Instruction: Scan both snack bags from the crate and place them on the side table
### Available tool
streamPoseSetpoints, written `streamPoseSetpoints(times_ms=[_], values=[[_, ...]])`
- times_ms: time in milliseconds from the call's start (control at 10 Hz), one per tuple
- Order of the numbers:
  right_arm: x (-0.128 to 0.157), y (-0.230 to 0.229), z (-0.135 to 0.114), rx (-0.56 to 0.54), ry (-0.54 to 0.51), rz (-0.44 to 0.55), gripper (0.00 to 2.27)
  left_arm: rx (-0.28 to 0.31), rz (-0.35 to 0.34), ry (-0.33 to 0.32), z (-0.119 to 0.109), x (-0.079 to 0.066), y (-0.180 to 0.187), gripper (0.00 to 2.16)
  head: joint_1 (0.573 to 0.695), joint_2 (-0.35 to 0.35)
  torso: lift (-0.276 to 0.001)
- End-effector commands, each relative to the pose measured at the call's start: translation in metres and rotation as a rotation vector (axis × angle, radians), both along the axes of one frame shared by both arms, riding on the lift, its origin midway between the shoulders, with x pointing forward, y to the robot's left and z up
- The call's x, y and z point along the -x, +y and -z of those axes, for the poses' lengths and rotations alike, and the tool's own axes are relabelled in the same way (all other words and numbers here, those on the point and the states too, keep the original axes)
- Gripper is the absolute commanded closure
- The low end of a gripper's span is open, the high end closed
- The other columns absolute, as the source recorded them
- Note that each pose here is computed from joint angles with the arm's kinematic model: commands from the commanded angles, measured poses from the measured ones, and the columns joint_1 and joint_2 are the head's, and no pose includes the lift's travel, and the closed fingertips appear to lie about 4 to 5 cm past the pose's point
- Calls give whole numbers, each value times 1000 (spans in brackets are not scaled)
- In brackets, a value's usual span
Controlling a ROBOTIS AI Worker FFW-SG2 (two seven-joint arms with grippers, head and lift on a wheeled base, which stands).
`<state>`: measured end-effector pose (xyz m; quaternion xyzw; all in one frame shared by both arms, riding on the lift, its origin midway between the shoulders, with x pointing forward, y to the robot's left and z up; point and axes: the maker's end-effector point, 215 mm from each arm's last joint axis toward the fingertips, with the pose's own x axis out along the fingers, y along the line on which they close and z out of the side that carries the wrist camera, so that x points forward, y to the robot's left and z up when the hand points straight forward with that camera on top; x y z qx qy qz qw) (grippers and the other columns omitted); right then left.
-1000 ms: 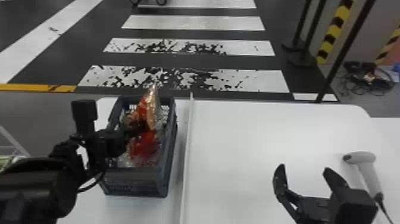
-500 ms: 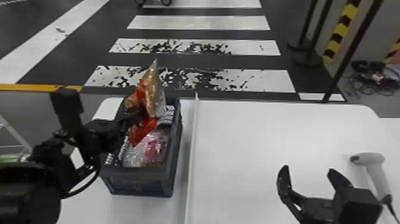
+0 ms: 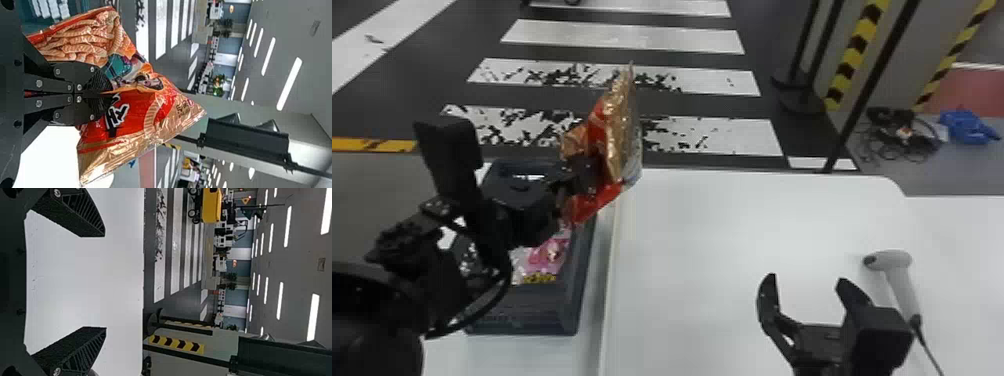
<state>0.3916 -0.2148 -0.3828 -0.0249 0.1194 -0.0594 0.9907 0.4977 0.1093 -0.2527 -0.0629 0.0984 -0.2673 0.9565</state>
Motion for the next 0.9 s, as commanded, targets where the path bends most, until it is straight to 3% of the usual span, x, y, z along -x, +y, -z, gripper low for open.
streamPoseSetpoints(times_ms=[0,100,500,800], values=[[0,-1,0,0,0,4,76,47,70,-44,-15,5,-49,2138,695,-112,-98],[0,-5,-1,2,-1,15,76,44,84,-67,-14,2,-74,2138,695,-153,-98],[1,-23,-1,15,0,63,76,13,140,-6,65,-9,-154,2138,695,-289,-98],[3,-30,-1,22,4,92,76,-21,183,77,123,6,-194,2138,695,-350,-98]])
